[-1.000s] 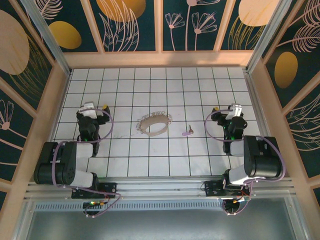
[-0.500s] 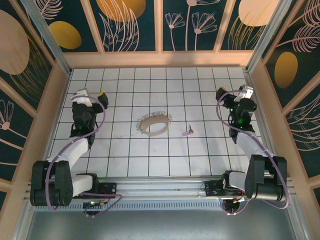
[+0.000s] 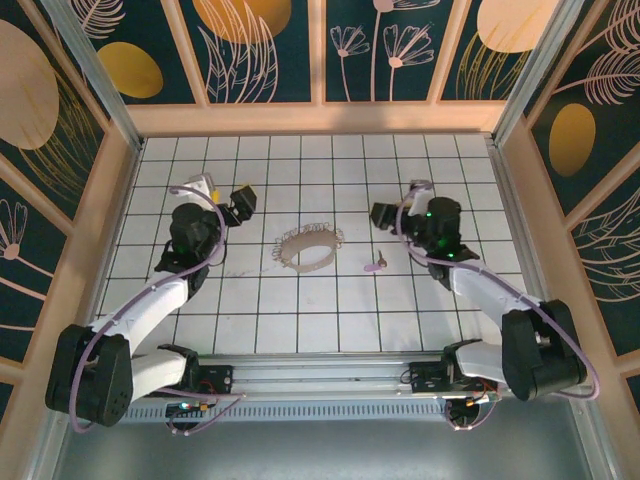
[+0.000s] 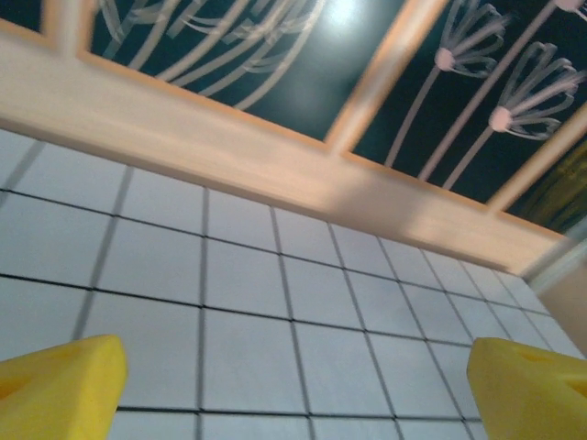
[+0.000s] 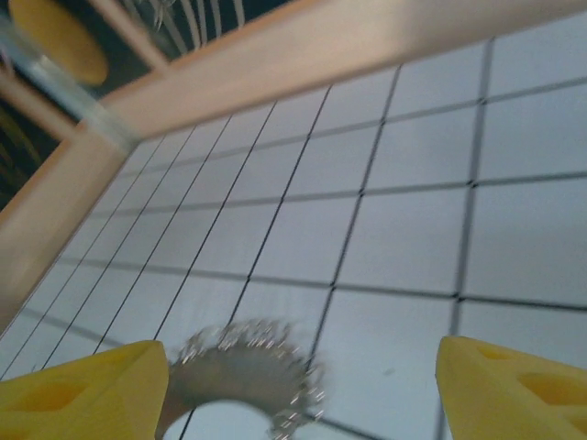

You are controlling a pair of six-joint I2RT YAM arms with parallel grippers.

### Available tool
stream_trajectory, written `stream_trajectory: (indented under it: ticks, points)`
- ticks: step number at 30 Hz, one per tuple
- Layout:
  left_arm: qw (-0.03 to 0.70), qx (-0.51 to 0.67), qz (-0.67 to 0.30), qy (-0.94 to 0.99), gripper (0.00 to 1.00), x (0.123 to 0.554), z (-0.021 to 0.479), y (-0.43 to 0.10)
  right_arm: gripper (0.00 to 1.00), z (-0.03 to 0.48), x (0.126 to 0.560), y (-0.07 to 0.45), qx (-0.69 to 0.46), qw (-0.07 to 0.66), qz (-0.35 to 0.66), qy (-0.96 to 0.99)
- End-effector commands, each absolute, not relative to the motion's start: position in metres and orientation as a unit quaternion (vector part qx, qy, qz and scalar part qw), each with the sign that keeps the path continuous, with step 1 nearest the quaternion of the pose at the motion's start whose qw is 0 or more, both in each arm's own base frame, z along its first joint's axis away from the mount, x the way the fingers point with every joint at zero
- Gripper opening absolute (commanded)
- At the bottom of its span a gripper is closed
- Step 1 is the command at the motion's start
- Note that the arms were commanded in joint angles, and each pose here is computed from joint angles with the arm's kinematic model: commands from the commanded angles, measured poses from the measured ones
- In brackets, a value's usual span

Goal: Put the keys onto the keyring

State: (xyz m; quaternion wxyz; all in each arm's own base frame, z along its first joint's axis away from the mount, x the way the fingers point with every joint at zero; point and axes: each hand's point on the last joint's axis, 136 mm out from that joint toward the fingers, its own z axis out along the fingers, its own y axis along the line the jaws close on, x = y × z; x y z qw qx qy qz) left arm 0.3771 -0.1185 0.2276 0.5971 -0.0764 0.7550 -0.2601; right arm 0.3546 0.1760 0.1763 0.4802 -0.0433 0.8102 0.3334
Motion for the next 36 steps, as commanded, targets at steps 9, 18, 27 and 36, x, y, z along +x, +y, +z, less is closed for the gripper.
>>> stream_trajectory:
  ticks: [9,18,27,36]
  points:
    - [0.516,-0.060,-0.333,0.787,0.94,0.345,0.183,-0.175,0.54,0.095,0.314,0.243,-0.088,0.342,0.401,0.845]
    - [0.513,-0.056,-0.337,0.788,0.95,0.348,0.178,-0.181,0.44,0.064,0.313,0.257,-0.100,0.308,0.391,0.862]
    - [0.511,-0.055,-0.336,0.789,0.95,0.350,0.177,-0.183,0.43,0.054,0.324,0.268,-0.097,0.295,0.404,0.860]
    - [0.510,-0.051,-0.339,0.789,0.96,0.352,0.176,-0.185,0.43,0.050,0.333,0.276,-0.100,0.291,0.410,0.859]
